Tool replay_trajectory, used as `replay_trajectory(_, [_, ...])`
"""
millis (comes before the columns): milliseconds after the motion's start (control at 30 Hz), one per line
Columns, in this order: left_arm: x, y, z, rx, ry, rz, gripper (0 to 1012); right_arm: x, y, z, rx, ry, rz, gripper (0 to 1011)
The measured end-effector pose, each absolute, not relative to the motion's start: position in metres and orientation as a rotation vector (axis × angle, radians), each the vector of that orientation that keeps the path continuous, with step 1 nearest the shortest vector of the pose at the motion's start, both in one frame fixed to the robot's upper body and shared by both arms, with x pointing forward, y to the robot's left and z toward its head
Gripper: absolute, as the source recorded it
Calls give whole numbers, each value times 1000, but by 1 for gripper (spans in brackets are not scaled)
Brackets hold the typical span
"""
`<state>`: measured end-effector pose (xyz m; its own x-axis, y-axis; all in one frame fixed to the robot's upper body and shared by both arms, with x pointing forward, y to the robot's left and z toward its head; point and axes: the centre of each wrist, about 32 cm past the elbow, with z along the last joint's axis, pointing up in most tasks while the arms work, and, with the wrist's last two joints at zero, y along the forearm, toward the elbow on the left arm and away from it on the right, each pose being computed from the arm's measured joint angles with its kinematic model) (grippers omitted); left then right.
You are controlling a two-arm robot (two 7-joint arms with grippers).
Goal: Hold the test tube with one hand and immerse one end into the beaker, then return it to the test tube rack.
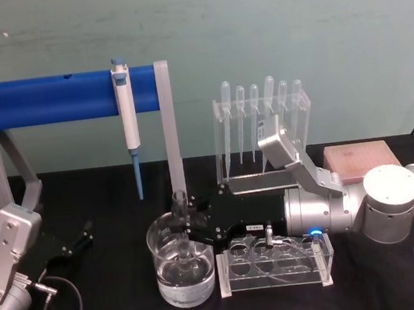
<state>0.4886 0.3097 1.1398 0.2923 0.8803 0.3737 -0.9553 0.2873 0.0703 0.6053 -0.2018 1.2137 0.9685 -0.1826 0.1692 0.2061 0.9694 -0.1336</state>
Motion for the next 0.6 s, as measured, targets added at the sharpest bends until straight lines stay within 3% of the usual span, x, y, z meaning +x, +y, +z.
replay_trajectory(600, [489,310,1140,304,-285,1248,1000,599,-207,1263,-120,-211,-165,226])
